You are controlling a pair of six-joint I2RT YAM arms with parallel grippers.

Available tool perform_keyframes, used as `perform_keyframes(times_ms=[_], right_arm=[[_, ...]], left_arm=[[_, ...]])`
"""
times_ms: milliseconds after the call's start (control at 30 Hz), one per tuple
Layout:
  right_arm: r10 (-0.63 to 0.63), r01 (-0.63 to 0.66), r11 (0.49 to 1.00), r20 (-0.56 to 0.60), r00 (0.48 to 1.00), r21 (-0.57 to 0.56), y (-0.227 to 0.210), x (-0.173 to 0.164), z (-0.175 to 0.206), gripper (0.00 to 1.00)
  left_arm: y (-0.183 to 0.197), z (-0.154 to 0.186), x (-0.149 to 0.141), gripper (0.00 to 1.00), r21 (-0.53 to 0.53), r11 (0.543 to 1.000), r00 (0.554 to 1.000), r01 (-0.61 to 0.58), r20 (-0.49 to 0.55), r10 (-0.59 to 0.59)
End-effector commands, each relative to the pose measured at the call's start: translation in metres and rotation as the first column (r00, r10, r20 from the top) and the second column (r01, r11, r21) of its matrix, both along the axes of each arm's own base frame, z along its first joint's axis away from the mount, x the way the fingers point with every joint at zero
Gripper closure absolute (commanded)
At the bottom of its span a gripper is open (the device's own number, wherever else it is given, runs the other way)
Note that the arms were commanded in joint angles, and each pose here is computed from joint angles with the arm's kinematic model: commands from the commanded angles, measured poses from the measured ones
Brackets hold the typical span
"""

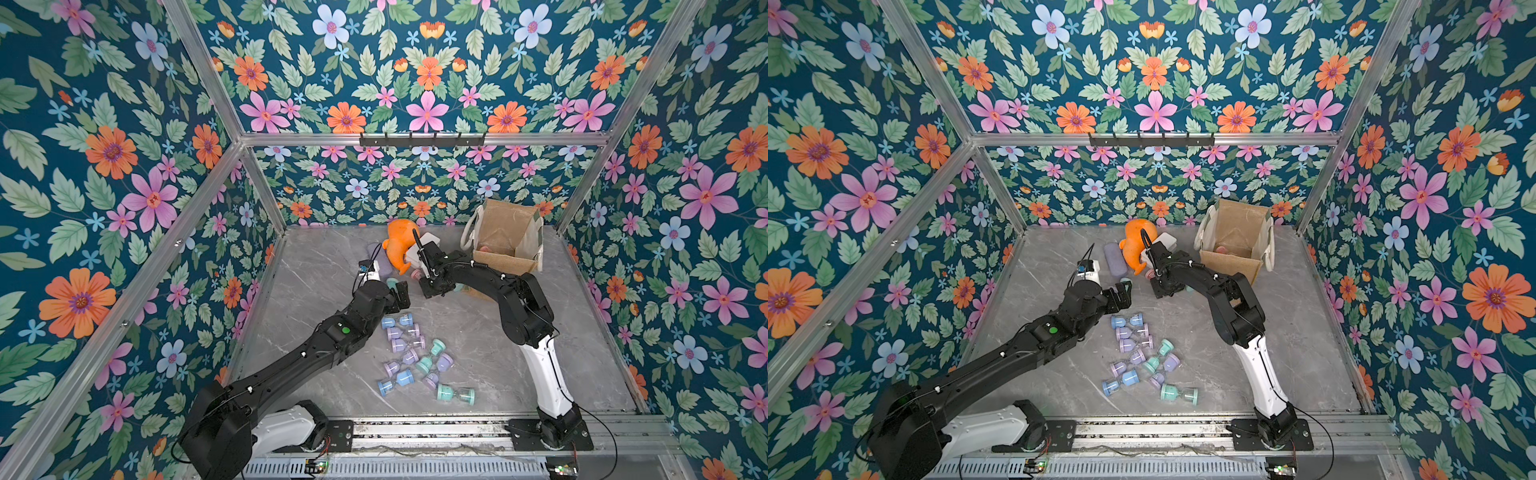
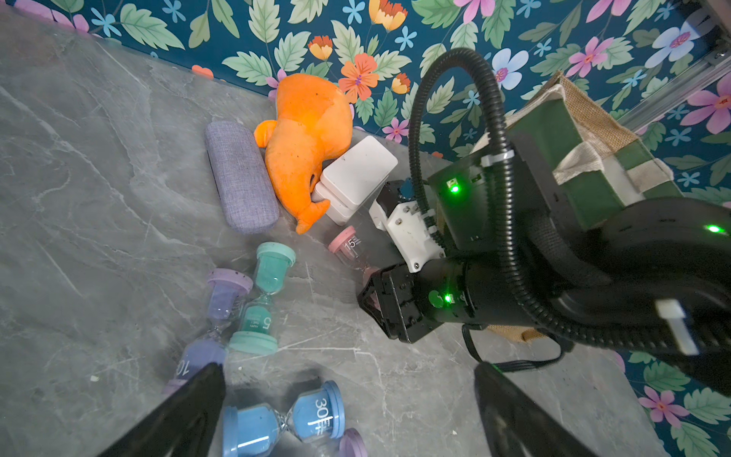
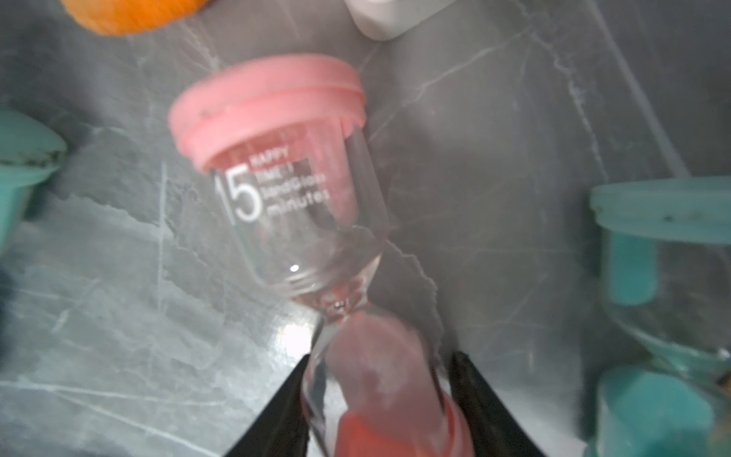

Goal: Put the hourglass into the canvas bag
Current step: Pick up the hourglass from the center of the board.

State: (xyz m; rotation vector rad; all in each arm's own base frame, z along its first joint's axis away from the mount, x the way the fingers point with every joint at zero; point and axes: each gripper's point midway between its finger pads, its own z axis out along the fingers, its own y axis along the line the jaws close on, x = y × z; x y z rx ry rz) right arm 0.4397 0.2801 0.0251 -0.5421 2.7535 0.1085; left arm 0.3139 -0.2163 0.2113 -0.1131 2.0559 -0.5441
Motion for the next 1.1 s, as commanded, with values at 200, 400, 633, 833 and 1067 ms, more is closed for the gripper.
perform_keyframes(times_ms=[200,400,633,833,1067], right_arm=[[0.018,-0.018,0.999,-0.004,1.0,0.028,0.004,-0.004,0.012,0.55],[0.017,-0.018,0.998,0.018,1.0,0.053,0.006,-0.004,0.03,0.57],[0.007,-0.014,0.994,0.063,0.998,0.107,0.007,-0.007,0.068,0.58],[-0.005,-0.009,0.99,0.1,0.995,0.144,0.004,-0.013,0.106,0.58],[-0.03,-0.001,0.984,0.166,0.986,0.18,-0.008,-0.02,0.163,0.58]], left_arm=[[0.0,0.007,0.002,0.0,-0.015,1.0,1.0,-0.005,0.019,0.006],[-0.001,0.009,0.002,0.0,-0.02,1.0,1.0,-0.002,0.021,0.002],[0.001,0.017,0.0,0.0,-0.028,1.0,0.999,-0.001,0.036,0.002],[0.002,0.027,0.0,0.0,-0.031,1.0,0.999,0.003,0.052,-0.001],[-0.005,0.042,0.001,0.0,-0.032,0.999,0.997,0.036,0.075,-0.034]])
